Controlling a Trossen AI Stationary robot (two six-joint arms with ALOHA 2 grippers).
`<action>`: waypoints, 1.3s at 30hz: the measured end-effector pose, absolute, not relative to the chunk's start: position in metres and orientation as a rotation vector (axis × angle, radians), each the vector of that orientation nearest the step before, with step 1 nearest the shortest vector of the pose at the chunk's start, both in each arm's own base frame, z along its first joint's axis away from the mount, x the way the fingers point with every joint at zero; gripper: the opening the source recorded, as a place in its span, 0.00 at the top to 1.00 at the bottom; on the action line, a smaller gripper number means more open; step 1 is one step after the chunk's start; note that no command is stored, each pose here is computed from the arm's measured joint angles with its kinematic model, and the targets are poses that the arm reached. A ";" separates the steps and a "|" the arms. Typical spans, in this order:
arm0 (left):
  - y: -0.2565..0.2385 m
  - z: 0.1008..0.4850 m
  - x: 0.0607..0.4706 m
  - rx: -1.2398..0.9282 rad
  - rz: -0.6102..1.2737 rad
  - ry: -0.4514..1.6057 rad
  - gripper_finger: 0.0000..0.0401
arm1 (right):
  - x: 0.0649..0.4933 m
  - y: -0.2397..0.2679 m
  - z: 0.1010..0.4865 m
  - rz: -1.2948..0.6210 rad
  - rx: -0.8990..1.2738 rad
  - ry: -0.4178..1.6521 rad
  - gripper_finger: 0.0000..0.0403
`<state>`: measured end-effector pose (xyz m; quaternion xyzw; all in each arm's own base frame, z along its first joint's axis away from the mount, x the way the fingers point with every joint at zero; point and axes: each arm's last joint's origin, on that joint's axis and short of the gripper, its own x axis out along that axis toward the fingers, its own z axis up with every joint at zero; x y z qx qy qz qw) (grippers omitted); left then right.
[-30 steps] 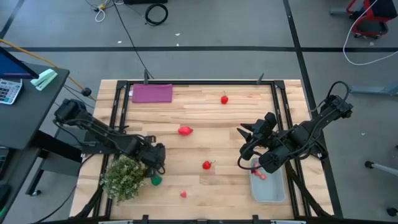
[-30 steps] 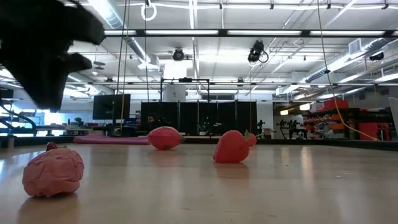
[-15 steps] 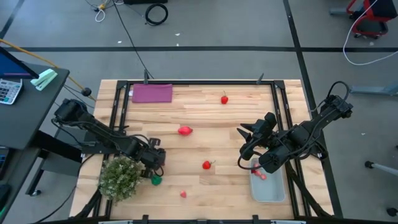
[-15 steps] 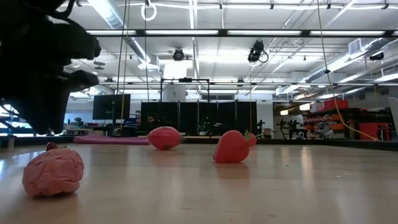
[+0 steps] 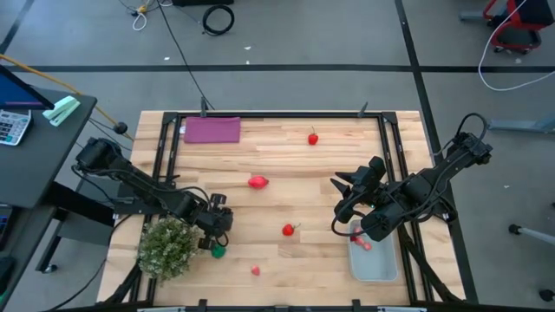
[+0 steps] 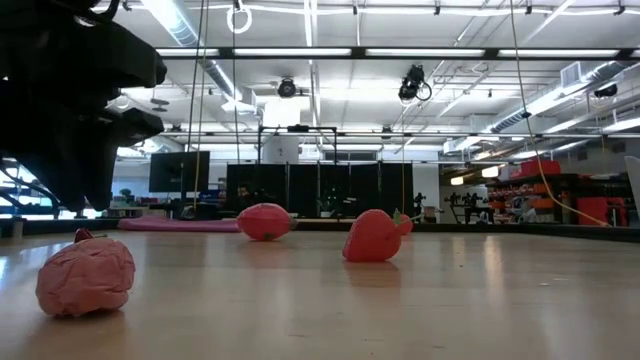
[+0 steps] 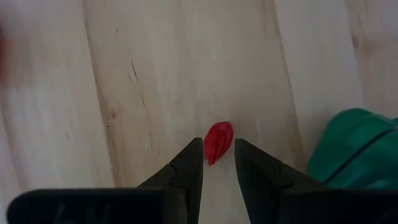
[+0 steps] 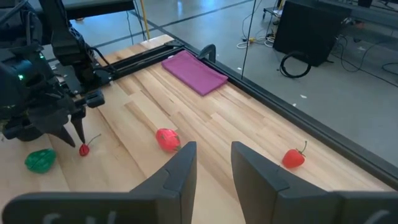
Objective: Pick and placing Produce into tupperware
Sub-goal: Put the red cherry into the gray bin
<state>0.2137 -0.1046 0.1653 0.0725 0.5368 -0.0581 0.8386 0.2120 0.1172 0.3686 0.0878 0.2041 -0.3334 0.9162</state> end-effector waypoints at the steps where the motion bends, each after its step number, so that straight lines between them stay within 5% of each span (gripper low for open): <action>1: -0.105 0.165 0.214 0.150 -0.121 1.135 0.75 | 0.212 0.117 0.369 -0.686 0.181 0.420 0.73; 19: -0.099 0.140 0.203 0.089 -0.095 1.111 0.75 | 0.212 0.117 0.369 -0.686 0.181 0.420 0.73; 27: -0.098 0.142 0.206 0.046 0.001 1.066 0.97 | 0.212 0.117 0.369 -0.686 0.181 0.420 0.73; 39: -0.120 0.254 0.270 0.264 0.084 0.548 0.99 | 0.212 0.117 0.369 -0.686 0.180 0.420 0.73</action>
